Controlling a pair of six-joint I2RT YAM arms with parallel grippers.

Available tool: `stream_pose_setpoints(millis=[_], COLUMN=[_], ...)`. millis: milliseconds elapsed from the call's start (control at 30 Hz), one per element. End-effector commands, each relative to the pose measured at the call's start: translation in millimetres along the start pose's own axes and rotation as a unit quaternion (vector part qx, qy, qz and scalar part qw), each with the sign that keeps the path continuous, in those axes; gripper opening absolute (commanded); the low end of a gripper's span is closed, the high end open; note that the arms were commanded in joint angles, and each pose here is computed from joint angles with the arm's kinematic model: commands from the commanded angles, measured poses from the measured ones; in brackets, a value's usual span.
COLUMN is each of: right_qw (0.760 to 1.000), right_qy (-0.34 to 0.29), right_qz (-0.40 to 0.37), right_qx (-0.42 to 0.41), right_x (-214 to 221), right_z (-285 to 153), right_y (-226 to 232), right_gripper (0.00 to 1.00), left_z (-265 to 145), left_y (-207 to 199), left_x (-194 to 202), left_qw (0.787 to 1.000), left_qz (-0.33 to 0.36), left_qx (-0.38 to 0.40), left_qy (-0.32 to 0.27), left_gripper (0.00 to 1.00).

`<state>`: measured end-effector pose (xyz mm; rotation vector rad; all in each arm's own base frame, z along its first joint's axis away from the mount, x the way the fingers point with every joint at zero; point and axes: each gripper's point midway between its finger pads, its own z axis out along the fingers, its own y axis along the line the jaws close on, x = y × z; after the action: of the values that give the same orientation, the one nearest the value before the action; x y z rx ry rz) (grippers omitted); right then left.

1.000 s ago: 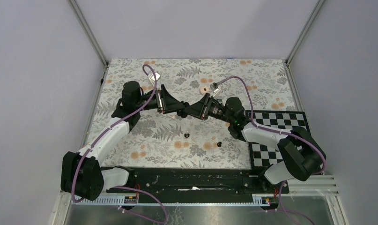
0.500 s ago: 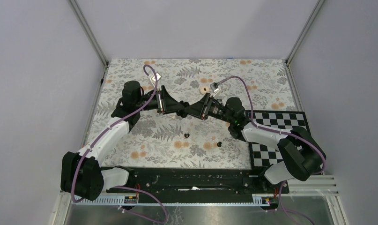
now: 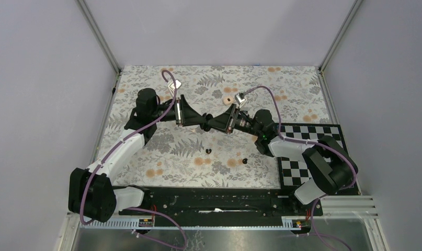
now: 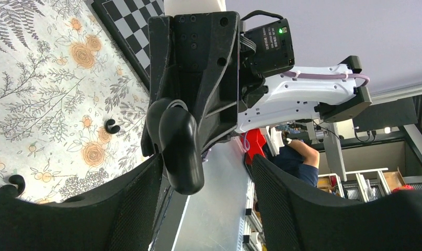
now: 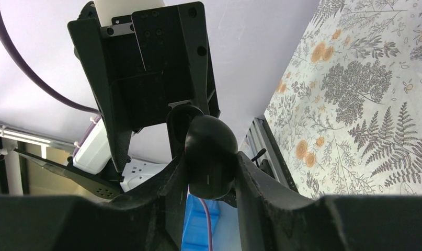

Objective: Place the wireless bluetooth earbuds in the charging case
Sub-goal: Open the charging case.

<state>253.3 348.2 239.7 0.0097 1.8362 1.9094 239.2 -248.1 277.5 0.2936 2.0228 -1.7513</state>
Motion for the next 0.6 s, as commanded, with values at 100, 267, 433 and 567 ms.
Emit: stream_pose_setpoints(millis=[100, 267, 433, 567], right_qw=[0.998, 0.997, 0.997, 0.998], right_qy=[0.016, 0.02, 0.022, 0.021], right_qz=[-0.013, -0.013, -0.011, -0.009], right_qx=[-0.062, -0.068, -0.068, -0.065], right_x=[-0.7, 0.0, 0.6, 1.4], right_z=[-2.4, -2.0, -2.1, -2.6], right_y=[22.6, 24.9, 24.5, 21.7], right_gripper=[0.0, 0.0, 0.0, 0.0], left_z=[-0.3, 0.1, 0.9, 1.5], left_y=[-4.5, -0.8, -0.3, -2.1], left_x=[-6.8, -6.2, -8.1, -11.5], left_qw=[1.0, 0.999, 1.0, 1.0], left_qz=[0.031, 0.032, 0.028, 0.025], left_qx=[0.004, -0.003, -0.002, 0.002], left_qy=[0.002, 0.002, -0.001, -0.01], left_gripper=[0.66, 0.56, 0.46, 0.49])
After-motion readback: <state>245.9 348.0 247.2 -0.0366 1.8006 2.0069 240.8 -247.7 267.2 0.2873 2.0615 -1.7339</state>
